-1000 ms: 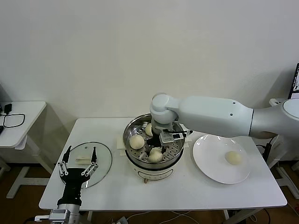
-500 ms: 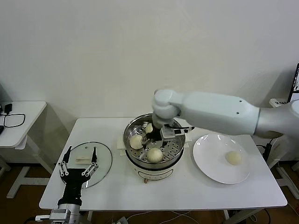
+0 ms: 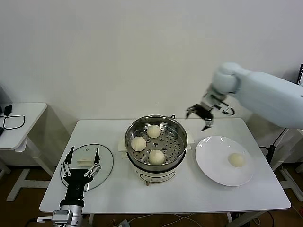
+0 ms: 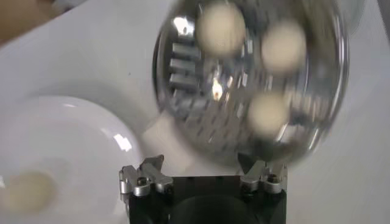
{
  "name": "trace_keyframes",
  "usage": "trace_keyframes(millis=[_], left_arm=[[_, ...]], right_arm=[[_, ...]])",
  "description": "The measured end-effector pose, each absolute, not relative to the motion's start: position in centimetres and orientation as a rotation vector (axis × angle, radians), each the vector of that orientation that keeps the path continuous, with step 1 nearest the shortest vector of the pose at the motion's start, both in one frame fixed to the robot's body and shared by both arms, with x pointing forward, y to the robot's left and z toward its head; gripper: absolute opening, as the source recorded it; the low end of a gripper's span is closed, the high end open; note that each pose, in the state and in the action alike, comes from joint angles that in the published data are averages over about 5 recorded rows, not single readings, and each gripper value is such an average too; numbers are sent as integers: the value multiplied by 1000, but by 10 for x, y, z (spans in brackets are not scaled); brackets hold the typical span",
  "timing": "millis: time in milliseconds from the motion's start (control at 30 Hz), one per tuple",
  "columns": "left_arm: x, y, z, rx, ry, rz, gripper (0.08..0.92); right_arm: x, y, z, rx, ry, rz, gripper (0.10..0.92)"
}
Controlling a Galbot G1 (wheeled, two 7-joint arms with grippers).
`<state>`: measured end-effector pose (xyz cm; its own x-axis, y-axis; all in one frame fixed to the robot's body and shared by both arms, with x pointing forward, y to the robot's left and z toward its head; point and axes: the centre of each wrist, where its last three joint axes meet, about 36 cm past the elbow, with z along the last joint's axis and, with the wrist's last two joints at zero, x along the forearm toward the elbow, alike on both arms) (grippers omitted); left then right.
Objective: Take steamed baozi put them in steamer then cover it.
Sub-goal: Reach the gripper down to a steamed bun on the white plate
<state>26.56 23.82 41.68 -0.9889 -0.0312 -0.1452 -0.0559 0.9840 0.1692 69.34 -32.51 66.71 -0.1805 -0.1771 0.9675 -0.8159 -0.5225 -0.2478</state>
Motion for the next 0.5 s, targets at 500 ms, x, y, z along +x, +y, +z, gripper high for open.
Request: trace_keyframes(millis=[500], left_arm=[[263,241,416,-82,2996,269,823]], right_arm=[[684,-468,565,1307,-1309,1311,823]])
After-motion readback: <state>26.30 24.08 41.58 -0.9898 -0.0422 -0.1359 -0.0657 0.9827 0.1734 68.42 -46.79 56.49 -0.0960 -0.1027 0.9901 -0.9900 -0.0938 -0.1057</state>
